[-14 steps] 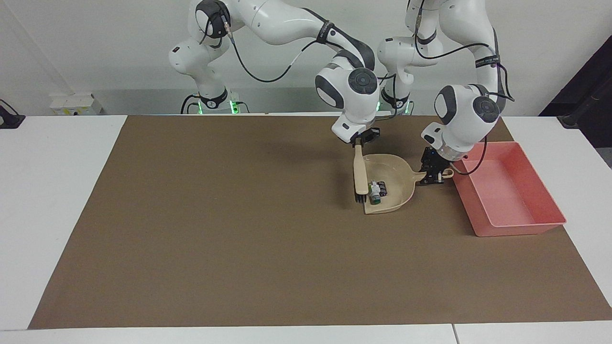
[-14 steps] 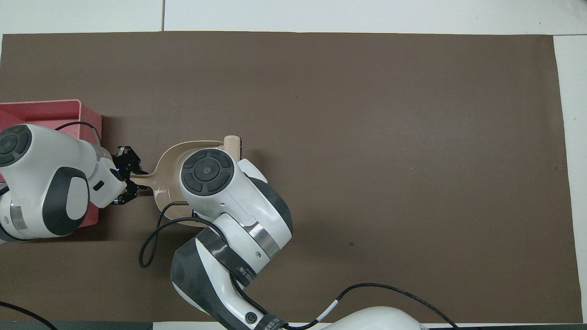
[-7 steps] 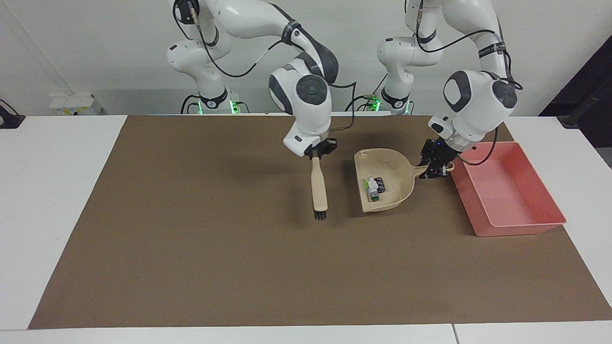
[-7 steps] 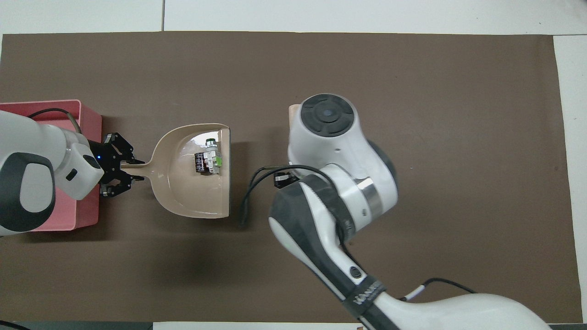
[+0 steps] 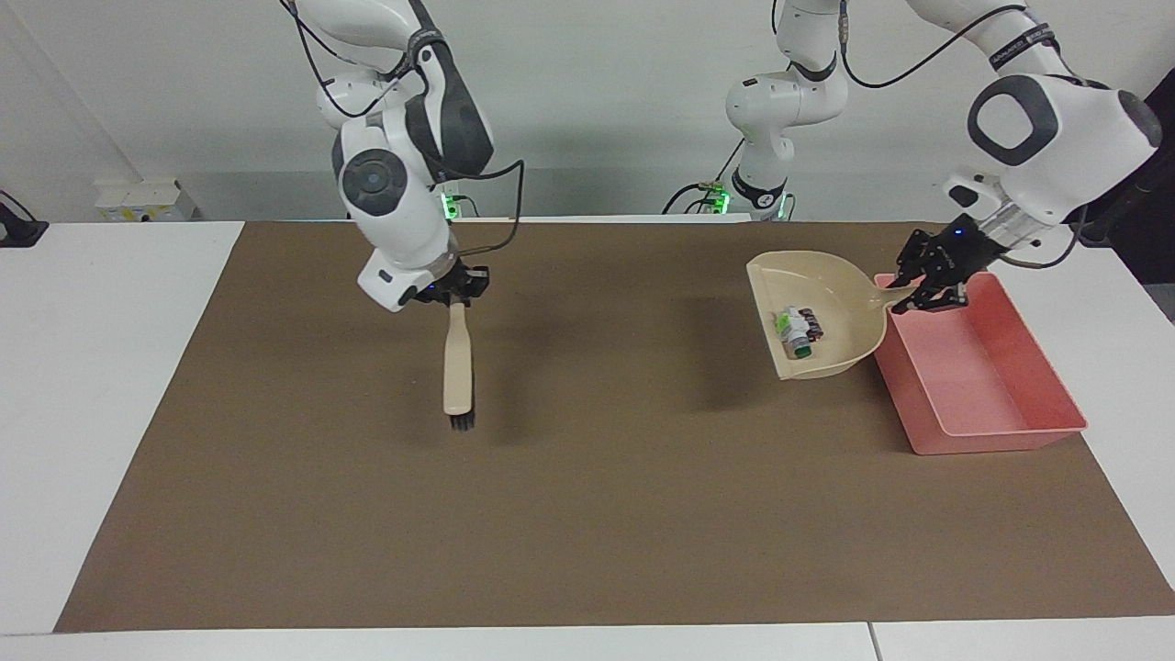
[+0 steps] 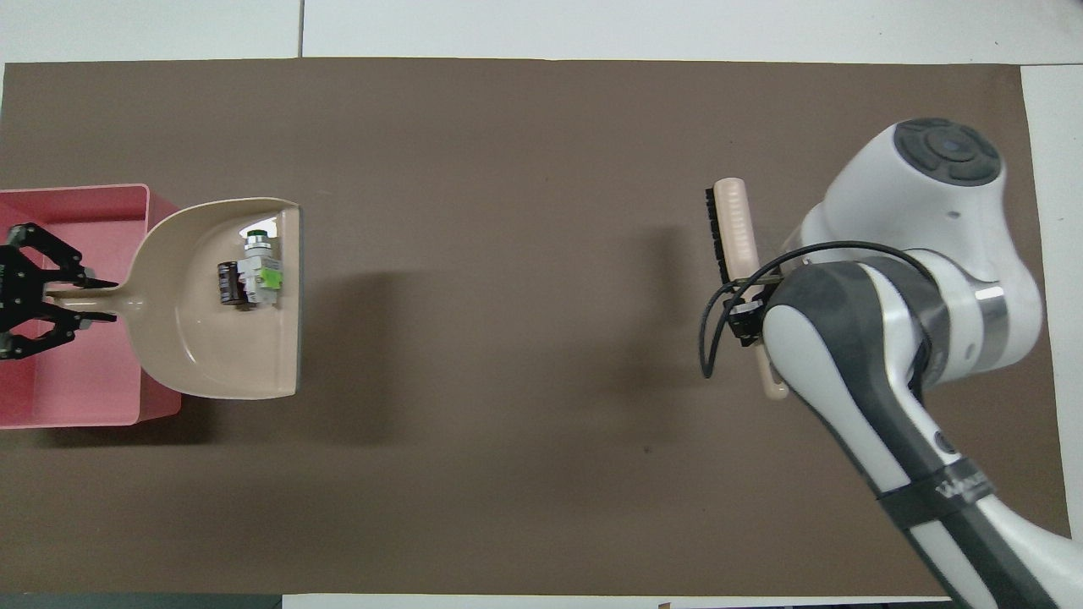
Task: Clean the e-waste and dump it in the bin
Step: 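Lift the dustpan with the left gripper while the right gripper returns the brush, then tip the dustpan into the pink bin with the left gripper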
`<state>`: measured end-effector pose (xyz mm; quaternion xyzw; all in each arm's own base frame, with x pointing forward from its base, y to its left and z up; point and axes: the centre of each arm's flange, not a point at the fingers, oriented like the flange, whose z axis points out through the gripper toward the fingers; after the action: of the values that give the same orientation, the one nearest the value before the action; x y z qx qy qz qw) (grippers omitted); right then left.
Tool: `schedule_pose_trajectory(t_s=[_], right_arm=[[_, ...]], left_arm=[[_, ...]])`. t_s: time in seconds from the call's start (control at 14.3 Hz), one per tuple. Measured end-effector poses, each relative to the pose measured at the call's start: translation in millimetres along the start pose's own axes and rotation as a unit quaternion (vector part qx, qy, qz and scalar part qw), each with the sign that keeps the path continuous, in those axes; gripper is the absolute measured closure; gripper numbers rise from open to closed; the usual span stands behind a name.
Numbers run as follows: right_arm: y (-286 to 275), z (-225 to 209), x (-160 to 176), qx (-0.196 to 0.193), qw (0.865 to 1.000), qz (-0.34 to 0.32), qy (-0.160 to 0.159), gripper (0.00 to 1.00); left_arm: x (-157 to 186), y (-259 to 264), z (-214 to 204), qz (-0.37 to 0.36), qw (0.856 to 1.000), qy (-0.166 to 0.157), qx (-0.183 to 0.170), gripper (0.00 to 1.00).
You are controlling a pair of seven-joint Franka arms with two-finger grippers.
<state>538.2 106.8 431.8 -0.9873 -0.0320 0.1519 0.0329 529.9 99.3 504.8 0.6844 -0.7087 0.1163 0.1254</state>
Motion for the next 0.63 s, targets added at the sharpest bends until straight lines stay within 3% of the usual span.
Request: schedule_pose_trajectory(t_s=[0.35, 0.63], right_arm=[[146, 9, -12, 0.012, 0.999, 0.022, -0.034, 0.74], [191, 34, -24, -0.002, 0.999, 0.04, -0.028, 0.74]], left_arm=[[-97, 24, -45, -0.023, 0.999, 0.005, 0.045, 0.67], [-146, 32, -83, -0.041, 0.996, -0.065, 0.049, 0.67]])
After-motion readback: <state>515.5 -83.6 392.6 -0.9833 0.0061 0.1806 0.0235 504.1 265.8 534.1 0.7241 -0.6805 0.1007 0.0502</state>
